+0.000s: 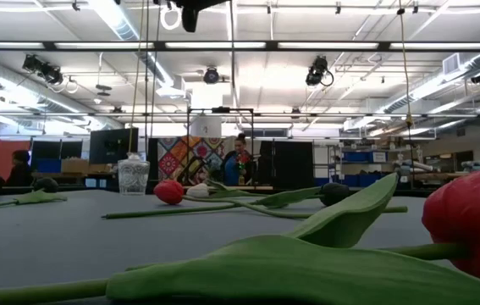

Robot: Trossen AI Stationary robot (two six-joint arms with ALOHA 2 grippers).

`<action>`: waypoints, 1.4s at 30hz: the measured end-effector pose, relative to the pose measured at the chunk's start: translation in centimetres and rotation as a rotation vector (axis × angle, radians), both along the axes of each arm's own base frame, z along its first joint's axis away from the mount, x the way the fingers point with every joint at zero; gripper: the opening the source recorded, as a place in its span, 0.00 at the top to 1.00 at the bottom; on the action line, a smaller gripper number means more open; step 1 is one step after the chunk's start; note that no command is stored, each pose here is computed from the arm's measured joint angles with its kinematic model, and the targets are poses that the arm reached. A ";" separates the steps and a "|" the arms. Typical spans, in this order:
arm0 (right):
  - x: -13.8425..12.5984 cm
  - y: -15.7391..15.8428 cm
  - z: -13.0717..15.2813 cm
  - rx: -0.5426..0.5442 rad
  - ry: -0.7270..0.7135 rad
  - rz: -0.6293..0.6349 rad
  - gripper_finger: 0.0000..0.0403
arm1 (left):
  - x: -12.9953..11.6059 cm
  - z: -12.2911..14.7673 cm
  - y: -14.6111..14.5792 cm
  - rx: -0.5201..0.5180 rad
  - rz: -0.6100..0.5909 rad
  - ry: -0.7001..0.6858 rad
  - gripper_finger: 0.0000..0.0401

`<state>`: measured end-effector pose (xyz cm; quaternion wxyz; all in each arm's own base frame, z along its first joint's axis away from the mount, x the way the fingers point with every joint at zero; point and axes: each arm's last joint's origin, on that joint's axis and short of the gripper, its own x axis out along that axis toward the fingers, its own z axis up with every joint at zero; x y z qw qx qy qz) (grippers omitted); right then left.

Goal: Sort flowers into vase by color
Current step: Put the right white tulip into the transparent flower vase

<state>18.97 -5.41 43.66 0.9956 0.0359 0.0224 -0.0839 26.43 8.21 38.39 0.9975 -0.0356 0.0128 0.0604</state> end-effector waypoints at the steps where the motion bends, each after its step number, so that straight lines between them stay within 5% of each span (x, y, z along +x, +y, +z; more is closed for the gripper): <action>1: -1.0 0.3 0.1 -0.002 0.019 -0.019 0.73 | -0.2 0.2 0.0 0.008 0.000 -0.004 1.00; 7: -5.6 1.8 -0.6 0.002 0.117 -0.119 0.76 | -0.5 0.3 0.0 0.054 0.027 0.011 1.00; 20: -9.2 3.0 -6.0 0.020 0.092 -0.159 0.76 | -0.6 0.3 0.4 0.065 0.084 0.013 1.00; 42: -10.2 3.2 -5.8 0.036 -0.017 -0.158 0.75 | -0.6 0.4 0.5 0.069 0.130 0.001 1.00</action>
